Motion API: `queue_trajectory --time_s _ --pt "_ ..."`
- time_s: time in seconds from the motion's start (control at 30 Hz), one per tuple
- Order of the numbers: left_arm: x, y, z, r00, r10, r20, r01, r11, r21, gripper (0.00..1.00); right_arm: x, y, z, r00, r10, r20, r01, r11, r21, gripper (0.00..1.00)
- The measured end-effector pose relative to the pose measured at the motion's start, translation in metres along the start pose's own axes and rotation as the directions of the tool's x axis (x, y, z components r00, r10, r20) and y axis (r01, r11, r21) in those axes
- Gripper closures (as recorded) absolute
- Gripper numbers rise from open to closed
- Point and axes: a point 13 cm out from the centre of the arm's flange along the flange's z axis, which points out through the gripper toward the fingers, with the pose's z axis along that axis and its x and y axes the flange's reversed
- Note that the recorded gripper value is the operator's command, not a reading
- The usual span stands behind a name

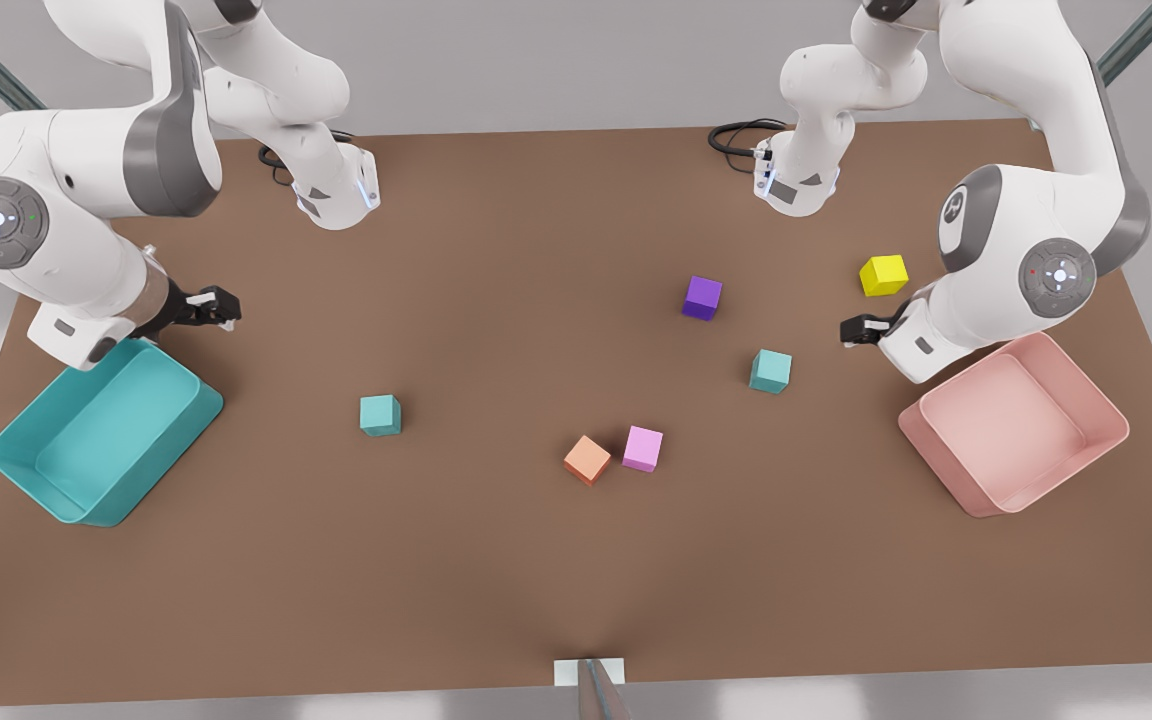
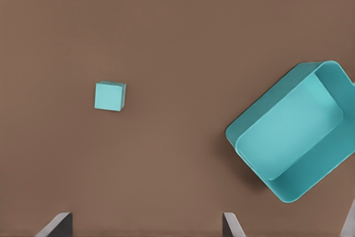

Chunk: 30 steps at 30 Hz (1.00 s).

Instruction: Stack the two blue cubes on top of each other

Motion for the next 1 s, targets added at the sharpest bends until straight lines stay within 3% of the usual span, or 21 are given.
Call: queue_trajectory --time_s 0.1,0.23,0.33,0.67,1.0 --pt "-0.001 0.007 0.0 1.0 -0.012 0.002 0.012 1.0 0.002 0.0 -0.007 0.005 0.018 0.999 -0.023 -0.037 0.023 1.0 0.001 0.0" --pt "-0.001 0.006 0.0 1.0 -0.012 0.002 0.012 1.0 0.002 0.0 -0.044 0.1 0.117 0.965 -0.17 -0.199 0.176 0.984 0.014 0.0" --pt "-0.001 0.006 0.0 1.0 -0.012 0.002 0.012 1.0 0.003 0.0 -0.043 0.137 0.193 0.955 -0.179 -0.238 0.185 0.983 0.0 0.0" --pt "0.001 0.02 0.004 0.999 -0.036 -0.021 0.036 0.999 0.01 0.0 -0.078 0.139 0.303 0.984 0.148 -0.102 -0.155 0.985 -0.07 0.0" --pt "0.003 0.023 0.007 0.999 -0.038 -0.034 0.038 0.999 0.009 0.0 -0.102 0.134 0.361 0.958 0.283 -0.041 -0.286 0.953 -0.098 0.0"
